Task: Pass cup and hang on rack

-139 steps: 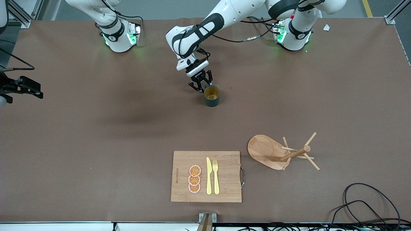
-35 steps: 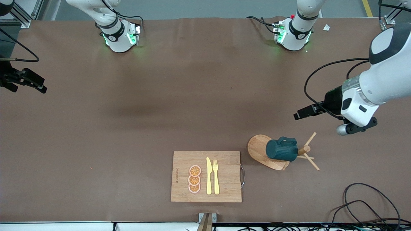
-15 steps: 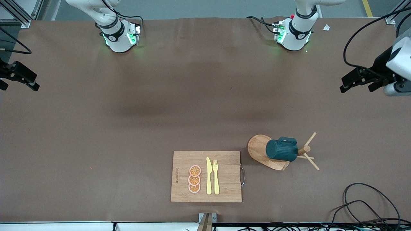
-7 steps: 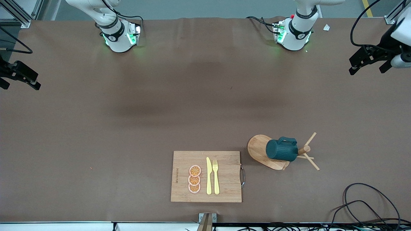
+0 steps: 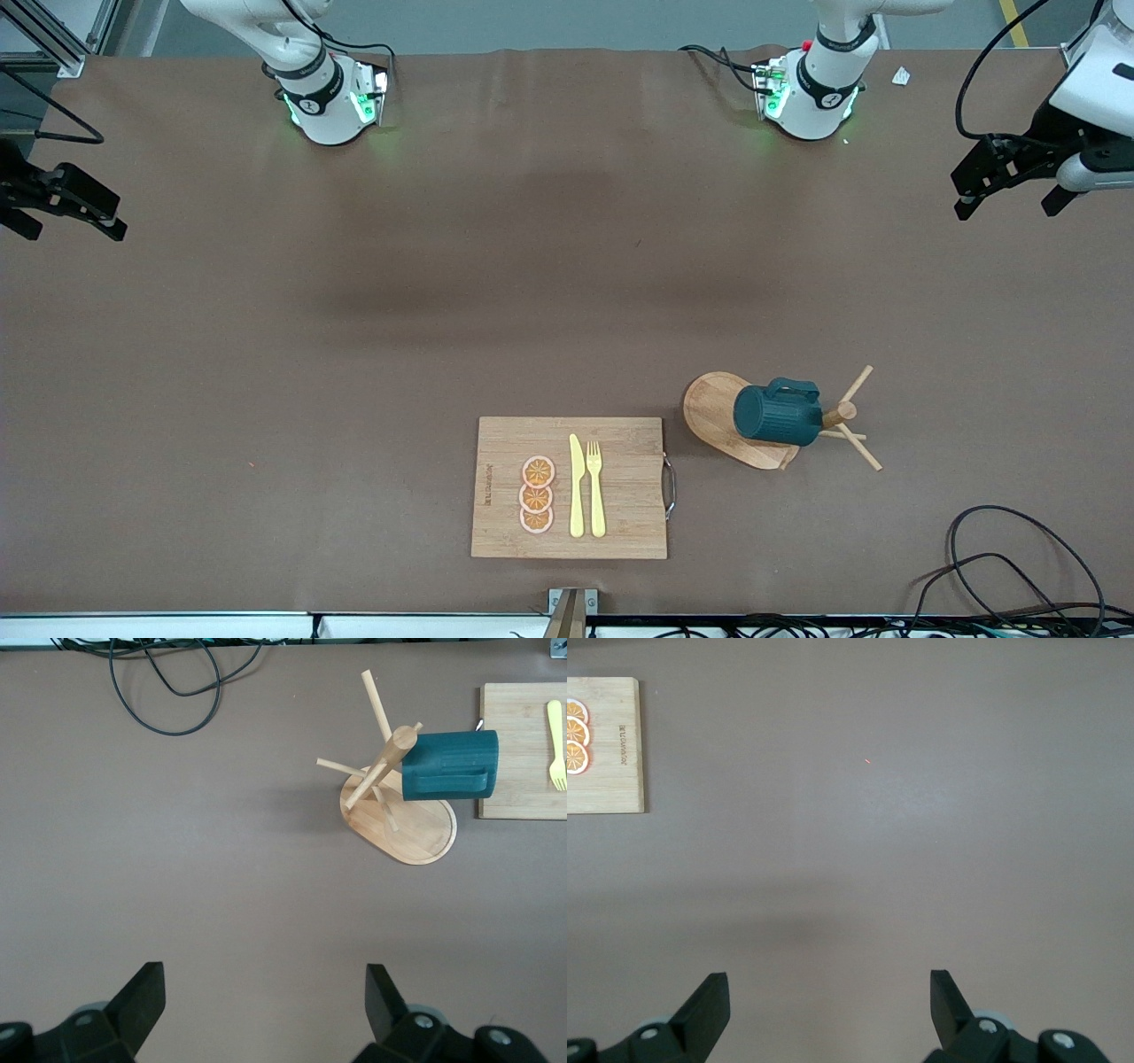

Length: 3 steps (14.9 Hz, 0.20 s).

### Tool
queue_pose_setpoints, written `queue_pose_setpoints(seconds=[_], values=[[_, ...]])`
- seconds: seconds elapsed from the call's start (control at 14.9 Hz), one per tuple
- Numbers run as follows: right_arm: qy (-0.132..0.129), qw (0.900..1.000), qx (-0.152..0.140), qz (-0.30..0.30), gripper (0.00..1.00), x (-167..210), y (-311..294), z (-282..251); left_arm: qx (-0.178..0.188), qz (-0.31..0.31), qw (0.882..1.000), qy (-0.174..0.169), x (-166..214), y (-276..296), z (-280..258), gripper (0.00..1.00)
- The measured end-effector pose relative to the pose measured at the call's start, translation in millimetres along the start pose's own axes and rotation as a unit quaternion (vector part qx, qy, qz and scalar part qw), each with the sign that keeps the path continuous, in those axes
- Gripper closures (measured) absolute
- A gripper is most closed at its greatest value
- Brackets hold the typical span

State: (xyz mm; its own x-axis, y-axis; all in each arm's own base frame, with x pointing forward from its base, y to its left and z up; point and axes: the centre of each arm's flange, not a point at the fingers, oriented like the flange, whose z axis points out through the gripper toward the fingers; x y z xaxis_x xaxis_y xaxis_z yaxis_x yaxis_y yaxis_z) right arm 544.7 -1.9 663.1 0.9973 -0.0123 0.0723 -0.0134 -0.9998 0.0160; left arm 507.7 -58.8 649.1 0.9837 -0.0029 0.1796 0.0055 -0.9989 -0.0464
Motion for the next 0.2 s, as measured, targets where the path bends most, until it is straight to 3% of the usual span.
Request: queue_pose_setpoints(seconds=[0.2], values=[[0.002, 1.000, 0.000, 0.000, 0.00, -0.3, 0.1, -4.1, -0.008, 0.008, 1.000, -0.008, 4.4, -0.8, 9.9, 0.00]])
